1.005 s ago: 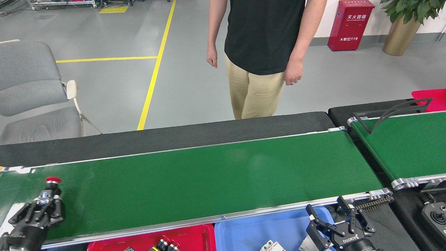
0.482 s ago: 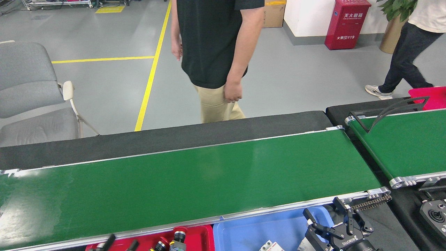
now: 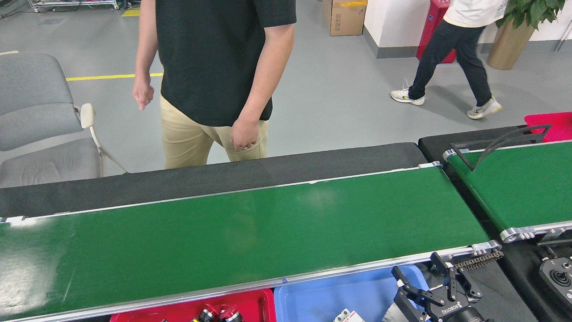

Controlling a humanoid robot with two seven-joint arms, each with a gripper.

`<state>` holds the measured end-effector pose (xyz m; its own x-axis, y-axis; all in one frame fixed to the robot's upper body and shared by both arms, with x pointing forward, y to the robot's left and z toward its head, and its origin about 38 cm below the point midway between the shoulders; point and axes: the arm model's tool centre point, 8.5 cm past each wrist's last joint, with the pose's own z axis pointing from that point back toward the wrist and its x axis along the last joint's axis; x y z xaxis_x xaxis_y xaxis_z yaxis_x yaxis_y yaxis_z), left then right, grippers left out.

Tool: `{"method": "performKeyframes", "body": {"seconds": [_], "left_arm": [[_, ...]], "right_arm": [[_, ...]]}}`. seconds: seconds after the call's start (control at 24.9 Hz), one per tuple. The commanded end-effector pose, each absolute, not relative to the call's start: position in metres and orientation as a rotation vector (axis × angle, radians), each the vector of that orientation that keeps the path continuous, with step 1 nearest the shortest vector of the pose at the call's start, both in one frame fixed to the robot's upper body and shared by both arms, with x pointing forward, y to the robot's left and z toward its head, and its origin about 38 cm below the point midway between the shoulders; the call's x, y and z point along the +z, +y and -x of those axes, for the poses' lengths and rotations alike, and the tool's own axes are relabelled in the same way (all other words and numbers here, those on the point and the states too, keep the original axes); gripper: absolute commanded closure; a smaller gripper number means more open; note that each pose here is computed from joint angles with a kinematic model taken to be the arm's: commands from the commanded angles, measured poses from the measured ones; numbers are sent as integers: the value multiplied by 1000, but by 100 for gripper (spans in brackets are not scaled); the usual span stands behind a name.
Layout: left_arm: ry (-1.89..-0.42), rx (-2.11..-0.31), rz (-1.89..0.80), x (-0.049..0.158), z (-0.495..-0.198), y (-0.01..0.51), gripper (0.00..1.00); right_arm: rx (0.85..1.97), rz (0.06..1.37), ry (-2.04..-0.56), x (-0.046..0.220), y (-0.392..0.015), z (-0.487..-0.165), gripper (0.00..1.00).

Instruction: Pick switch part from conveyor to tray

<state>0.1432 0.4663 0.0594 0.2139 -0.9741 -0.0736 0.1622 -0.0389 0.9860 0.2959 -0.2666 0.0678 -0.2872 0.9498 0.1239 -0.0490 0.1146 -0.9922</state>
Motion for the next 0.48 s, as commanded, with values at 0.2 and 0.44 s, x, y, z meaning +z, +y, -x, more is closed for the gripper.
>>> {"method": "performKeyframes", "body": {"seconds": [0.2,0.44], "left_arm": [[-932,-1180,-1243,66,-147,465,0],[-920,-1174,-1255,68,-146,471,0]], "right_arm": [[1319,970,-1470,76,-269,-300,1],[1233,1017,-1398,74,-288,-295,1]]}}
